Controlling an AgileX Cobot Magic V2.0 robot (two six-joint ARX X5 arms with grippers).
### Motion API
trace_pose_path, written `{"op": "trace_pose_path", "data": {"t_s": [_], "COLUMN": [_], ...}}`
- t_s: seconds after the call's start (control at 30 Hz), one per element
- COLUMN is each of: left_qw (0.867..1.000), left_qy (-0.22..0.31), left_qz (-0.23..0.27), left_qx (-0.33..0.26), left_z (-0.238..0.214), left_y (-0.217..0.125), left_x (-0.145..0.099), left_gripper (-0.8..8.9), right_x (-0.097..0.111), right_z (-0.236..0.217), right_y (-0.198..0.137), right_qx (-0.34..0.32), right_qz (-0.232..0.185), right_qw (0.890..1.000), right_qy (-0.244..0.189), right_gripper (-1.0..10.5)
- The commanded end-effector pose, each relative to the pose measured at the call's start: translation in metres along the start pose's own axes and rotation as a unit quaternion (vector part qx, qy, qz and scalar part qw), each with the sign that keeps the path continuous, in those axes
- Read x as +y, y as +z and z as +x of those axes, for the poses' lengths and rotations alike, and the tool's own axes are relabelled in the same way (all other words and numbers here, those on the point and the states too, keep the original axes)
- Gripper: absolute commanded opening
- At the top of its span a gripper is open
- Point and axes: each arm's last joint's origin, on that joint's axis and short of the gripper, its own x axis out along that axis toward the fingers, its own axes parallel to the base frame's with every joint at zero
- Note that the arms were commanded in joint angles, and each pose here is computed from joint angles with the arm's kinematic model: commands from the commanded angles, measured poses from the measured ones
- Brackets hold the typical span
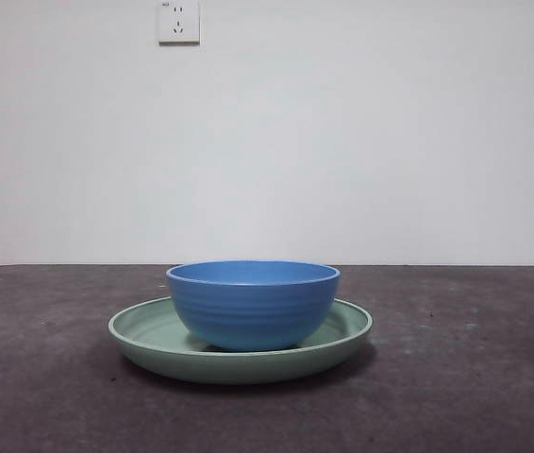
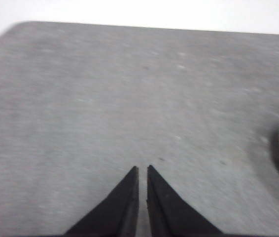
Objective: Pick up the blue bowl, put it on the green plate, put it on desk
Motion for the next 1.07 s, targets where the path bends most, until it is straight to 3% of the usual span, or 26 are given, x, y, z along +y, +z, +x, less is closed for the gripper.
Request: {"op": "trace_pose_path", "data": {"t_s": [0.03, 1.07], "left_qw": [1.000, 0.999], "left_qy": [0.029, 0.038], "left_qz": [-0.001, 0.002], "left_qx": [0.007, -0.012], "left_z": [-0.0005, -0.0022], "left_y": [-0.0051, -0.0032], "left_x": [0.0020, 0.0024], "left_gripper": [0.27, 0.27], "right_x": [0.0017, 0.0017], "right_z": [0.0001, 0.0001], "right_y": [0.0019, 0.0020], "right_qx": [-0.004, -0.004], "right_qz": [-0.002, -0.002], "right_qw": [1.000, 1.000], "right_qy": [0.004, 0.004], "right_gripper": [0.6, 0.6]}}
